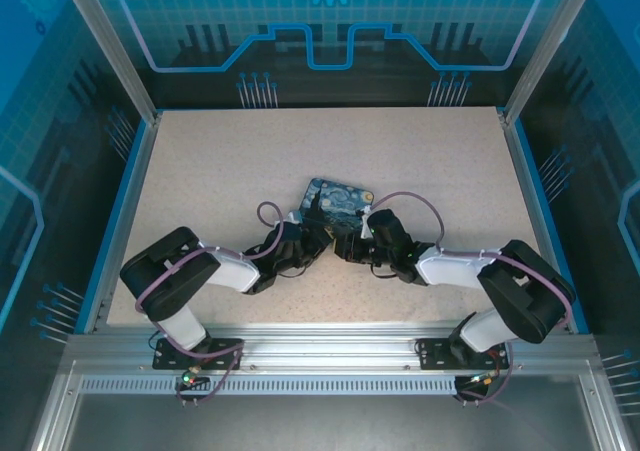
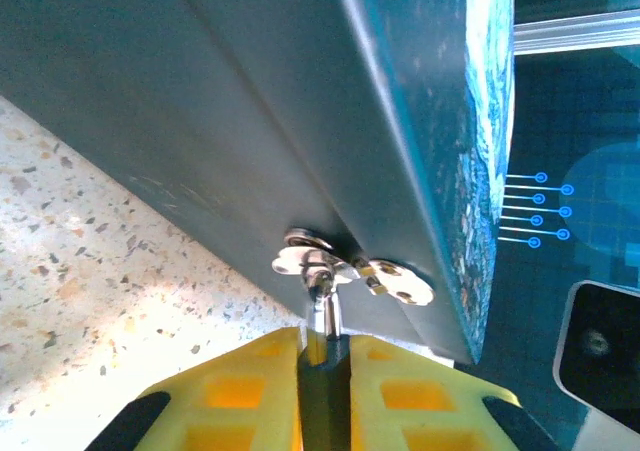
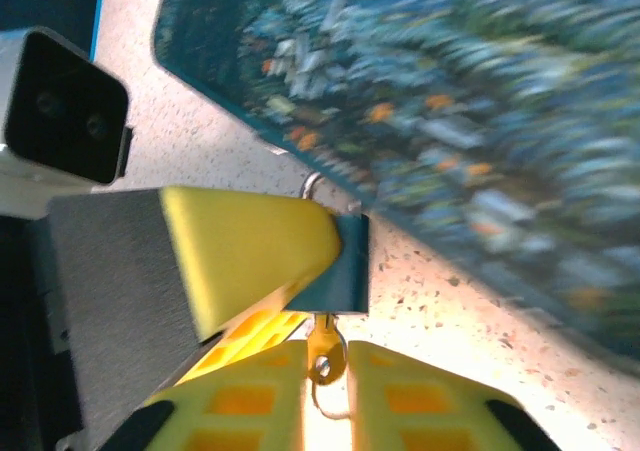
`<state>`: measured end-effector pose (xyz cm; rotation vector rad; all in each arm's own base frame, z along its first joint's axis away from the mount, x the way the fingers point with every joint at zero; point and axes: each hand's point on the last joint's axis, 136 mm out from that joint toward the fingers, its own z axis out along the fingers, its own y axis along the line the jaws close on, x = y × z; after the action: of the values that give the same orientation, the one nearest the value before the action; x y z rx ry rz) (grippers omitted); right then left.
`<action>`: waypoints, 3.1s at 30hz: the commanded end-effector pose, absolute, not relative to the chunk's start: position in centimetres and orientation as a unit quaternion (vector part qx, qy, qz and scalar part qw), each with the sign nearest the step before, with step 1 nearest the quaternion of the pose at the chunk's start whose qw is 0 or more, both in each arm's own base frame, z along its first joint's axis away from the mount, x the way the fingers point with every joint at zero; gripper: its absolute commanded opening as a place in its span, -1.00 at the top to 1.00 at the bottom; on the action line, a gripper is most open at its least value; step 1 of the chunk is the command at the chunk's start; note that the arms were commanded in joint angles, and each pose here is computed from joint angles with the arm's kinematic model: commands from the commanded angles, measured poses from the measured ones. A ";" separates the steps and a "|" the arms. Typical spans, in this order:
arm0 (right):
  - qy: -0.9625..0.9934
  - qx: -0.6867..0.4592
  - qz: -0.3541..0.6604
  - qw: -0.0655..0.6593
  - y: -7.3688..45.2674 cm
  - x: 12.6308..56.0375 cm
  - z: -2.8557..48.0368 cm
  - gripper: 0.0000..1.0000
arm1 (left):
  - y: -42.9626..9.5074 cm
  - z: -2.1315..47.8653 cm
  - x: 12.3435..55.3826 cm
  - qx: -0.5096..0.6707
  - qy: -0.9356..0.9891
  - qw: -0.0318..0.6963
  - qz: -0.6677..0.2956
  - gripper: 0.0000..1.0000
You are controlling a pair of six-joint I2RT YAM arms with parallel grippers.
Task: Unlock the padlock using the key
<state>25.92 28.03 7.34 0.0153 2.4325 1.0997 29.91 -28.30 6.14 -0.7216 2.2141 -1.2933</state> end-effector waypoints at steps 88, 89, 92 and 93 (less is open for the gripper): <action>0.642 -0.557 -0.146 0.506 27.8 27.5 9.7 1.00 | -30.0 9.1 29.9 -0.289 0.761 0.202 -0.545 1.00; 0.647 -0.550 -0.143 0.509 27.8 27.6 9.9 1.00 | -30.0 9.1 29.9 -0.289 0.761 0.201 -0.545 1.00; 0.663 -0.525 -0.130 0.517 27.7 27.7 10.5 1.00 | -30.1 9.0 29.9 -0.290 0.760 0.200 -0.546 1.00; 0.670 -0.516 -0.123 0.520 27.7 27.7 10.7 1.00 | -30.1 9.0 29.9 -0.290 0.759 0.200 -0.547 1.00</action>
<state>25.89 27.52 7.61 -1.4374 1.5672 -0.3299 29.66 -28.81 7.19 -0.8456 2.1700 -1.4327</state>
